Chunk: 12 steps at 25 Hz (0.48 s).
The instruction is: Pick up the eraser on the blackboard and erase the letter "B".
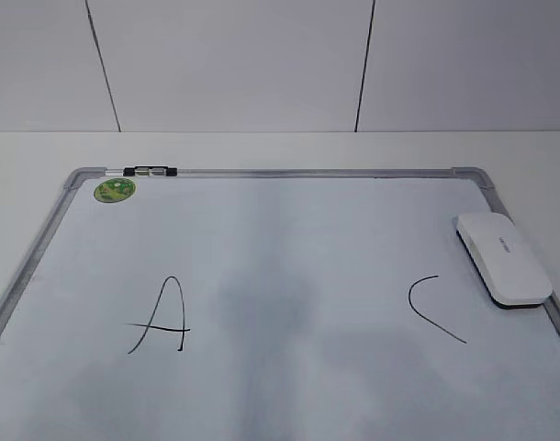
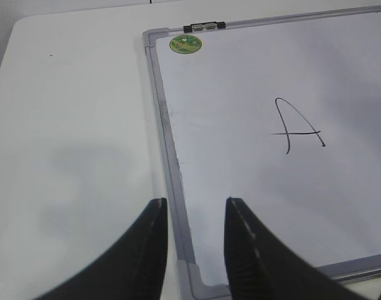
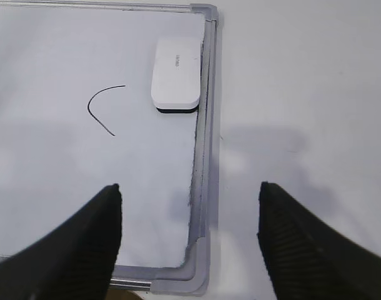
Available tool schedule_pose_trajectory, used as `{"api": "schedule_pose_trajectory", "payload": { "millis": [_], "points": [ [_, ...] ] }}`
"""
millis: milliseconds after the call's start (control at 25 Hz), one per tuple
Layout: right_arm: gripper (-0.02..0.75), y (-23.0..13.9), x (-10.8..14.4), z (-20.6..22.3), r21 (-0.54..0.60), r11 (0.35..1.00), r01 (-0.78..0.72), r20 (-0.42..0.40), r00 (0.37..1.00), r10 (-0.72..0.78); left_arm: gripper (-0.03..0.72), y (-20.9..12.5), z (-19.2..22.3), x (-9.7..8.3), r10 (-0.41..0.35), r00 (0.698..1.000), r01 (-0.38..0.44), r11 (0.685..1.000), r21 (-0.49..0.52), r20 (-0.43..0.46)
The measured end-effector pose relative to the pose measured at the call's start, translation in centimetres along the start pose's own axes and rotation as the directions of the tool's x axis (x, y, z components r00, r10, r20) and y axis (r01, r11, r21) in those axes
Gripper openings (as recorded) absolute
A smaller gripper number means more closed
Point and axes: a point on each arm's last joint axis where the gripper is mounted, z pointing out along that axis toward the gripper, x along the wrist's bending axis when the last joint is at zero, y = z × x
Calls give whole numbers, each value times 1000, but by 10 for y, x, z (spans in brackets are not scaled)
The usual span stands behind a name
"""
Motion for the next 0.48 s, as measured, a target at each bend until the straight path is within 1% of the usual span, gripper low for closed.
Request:
{"api": "schedule_pose_trajectory", "payload": {
  "millis": [480],
  "points": [
    [538, 0, 0, 0, 0, 1000, 0, 1, 1000, 0, 235, 0, 0, 0, -3, 1000, 3, 1000, 0, -5]
  ]
}}
